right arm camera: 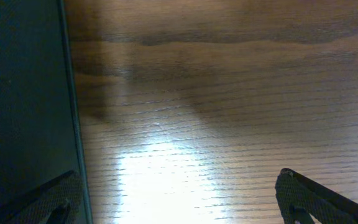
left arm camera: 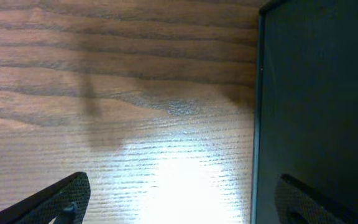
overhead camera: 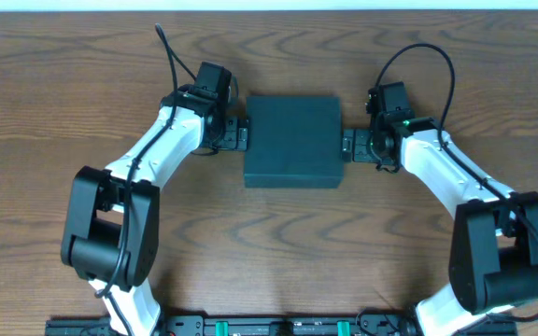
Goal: Pack container
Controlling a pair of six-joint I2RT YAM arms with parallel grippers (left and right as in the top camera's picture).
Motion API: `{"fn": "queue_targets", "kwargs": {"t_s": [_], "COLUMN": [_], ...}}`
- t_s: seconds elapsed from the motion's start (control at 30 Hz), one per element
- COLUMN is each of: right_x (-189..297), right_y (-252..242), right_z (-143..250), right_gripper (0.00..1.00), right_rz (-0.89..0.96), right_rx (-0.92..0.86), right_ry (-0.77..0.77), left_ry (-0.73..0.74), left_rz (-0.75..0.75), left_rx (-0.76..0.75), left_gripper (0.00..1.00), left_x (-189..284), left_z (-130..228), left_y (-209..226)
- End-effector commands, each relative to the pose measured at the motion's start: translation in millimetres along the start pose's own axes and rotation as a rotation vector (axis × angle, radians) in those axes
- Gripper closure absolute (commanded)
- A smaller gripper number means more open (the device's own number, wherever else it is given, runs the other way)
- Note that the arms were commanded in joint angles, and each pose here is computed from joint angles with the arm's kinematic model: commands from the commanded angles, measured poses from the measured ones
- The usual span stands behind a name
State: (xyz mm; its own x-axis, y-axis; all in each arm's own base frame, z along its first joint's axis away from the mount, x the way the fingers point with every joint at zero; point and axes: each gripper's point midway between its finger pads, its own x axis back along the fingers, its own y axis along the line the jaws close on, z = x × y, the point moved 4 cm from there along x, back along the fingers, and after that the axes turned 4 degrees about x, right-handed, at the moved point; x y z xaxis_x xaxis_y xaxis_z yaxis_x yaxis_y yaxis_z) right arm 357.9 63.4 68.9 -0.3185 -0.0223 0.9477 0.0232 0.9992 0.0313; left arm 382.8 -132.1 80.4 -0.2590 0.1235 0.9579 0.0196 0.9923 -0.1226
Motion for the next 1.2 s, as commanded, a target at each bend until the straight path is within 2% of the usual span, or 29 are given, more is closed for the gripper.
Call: {"fn": "queue_targets", "kwargs": {"t_s": [0.0, 0.53, 0.83, 1.17], "right_x": [-3.1, 10.6, 12.0, 13.1], "right_y": [21.8, 20.2, 36.3, 51.6], "right_z": [5.5, -5.3, -13.1, -7.9], "right_gripper": [0.01, 0.01, 0.01, 0.01], "right_rz": [-0.080, -0.078, -0.107, -0.128], "right_rx": [-0.007, 0.018, 0.049, 0.064], "right_ry": [0.025, -0.022, -0.074, -0.065], "left_ry": [-0.024, -0.036, 0.002, -0.013], "left_rz": [0.036, 0.025, 0.007, -0.011], "left_rx": [-0.017, -0.002, 0.007, 0.006], "left_gripper": [0.05, 0.05, 0.05, 0.05], "left_x": [12.2, 19.7, 20.2, 26.8], "left_z": [-2.1, -2.6, 5.6, 4.5], "left_y": [-12.2, -10.6, -7.2, -4.6]}}
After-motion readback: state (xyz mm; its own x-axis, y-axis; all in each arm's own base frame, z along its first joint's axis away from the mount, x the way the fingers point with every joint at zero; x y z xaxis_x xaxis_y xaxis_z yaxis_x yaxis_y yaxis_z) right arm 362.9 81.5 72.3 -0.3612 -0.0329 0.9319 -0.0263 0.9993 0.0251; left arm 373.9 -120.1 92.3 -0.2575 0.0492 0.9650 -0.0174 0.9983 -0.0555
